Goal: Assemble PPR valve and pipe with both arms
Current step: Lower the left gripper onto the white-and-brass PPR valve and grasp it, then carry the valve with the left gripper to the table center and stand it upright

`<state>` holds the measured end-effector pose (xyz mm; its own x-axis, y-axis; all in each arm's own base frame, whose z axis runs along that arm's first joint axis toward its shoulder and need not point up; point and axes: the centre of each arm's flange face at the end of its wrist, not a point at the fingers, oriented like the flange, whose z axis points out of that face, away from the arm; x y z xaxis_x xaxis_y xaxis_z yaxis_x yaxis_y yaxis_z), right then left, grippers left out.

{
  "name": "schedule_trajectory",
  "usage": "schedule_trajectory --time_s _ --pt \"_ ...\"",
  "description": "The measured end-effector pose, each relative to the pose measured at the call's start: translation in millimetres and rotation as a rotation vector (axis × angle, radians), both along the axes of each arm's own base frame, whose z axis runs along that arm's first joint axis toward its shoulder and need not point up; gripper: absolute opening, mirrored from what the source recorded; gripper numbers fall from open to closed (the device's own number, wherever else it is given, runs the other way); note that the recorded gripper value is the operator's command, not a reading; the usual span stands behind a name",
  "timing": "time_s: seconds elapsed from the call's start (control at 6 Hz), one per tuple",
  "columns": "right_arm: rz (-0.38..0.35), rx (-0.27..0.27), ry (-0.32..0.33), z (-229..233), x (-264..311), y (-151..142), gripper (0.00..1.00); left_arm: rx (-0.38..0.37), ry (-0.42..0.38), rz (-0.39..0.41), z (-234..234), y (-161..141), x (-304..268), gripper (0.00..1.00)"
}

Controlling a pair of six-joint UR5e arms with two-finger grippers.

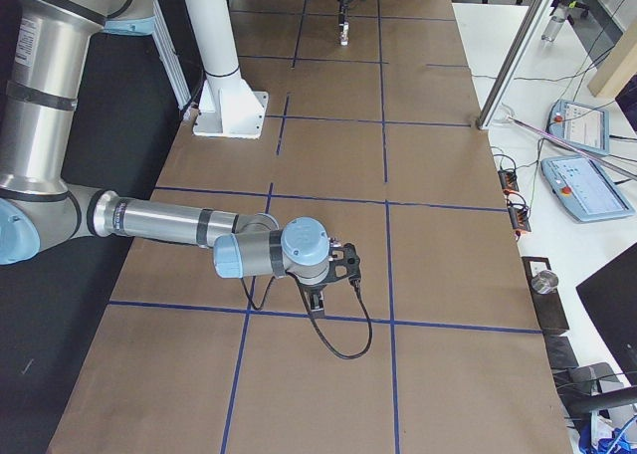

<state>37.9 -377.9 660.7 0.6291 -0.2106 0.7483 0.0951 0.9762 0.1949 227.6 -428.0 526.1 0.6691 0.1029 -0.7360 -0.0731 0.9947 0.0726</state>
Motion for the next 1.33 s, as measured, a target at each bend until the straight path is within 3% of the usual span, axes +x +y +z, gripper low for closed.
schedule_trajectory --time_s 0.33,0.67,1.0,1.17,1.33 --pt "0.0 0.0 -0.001 -0.1 0.0 0.0 1.0 0.007 0.008 0.0 -6.1 -0.7 -0.1 0.0" --pt "0.0 0.001 -0.002 -0.5 -0.1 -0.1 1.0 0.032 0.051 -0.022 -41.9 -5.8 3.3 0.0" --pt "0.0 0.002 -0.003 -0.8 -0.2 -0.1 1.0 0.065 0.113 -0.032 -109.3 -21.6 27.3 0.0" --pt "-0.001 0.002 -0.006 -1.3 -0.4 -0.1 1.0 0.051 0.135 -0.008 -159.2 -20.7 62.0 0.0" --pt "-0.002 0.001 -0.013 -1.7 -0.8 0.0 1.0 -0.013 0.137 0.011 -224.0 -6.9 120.8 0.0"
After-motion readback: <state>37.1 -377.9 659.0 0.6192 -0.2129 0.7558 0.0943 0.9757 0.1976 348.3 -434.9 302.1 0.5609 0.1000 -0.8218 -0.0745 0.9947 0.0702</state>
